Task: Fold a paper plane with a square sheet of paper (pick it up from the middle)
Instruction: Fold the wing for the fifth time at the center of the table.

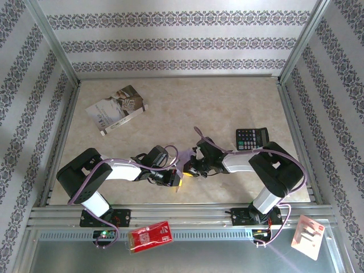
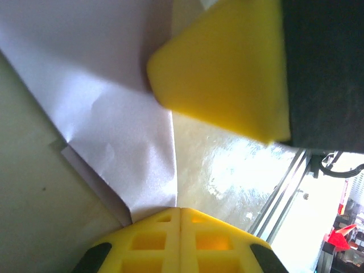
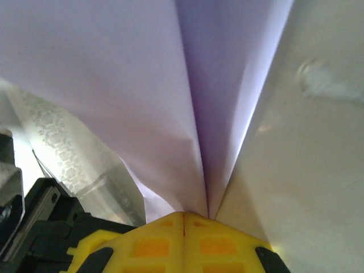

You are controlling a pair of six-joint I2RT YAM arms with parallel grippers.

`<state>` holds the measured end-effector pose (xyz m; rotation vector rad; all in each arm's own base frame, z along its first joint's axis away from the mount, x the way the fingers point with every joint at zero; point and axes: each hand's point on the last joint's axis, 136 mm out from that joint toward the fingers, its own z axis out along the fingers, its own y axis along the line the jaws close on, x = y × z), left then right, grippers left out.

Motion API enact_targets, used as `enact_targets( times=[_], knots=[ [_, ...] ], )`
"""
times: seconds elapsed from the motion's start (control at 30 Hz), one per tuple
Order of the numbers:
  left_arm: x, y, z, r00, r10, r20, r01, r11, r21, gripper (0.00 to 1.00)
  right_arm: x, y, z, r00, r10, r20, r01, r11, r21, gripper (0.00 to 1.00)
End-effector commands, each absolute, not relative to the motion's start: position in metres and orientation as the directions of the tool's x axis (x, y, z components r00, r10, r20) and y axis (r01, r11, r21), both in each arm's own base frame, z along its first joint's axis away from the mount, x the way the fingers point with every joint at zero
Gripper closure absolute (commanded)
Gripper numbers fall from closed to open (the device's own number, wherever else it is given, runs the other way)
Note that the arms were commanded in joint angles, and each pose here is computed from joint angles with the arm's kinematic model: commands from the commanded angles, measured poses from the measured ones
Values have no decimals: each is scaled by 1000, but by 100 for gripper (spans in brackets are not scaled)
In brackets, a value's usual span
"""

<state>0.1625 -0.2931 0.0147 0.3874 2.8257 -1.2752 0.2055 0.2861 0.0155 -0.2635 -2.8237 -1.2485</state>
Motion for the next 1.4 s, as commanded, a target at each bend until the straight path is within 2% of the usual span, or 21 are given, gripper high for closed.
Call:
enact_targets(
  times=[0.0, 1.1, 1.37],
  knots=[
    [127, -241, -37, -974, 208, 87, 122, 811, -572, 100, 243, 263, 1, -969, 249, 3, 186, 718, 671, 100],
    [128, -241, -34, -974, 213, 82, 130, 811, -570, 100, 326, 215, -6, -933, 358, -27, 262, 730, 631, 100],
    [132, -244, -32, -975, 208, 75, 128, 808, -574, 100, 320, 214, 41, -937, 329, -117, 154, 691, 707, 100]
  ],
)
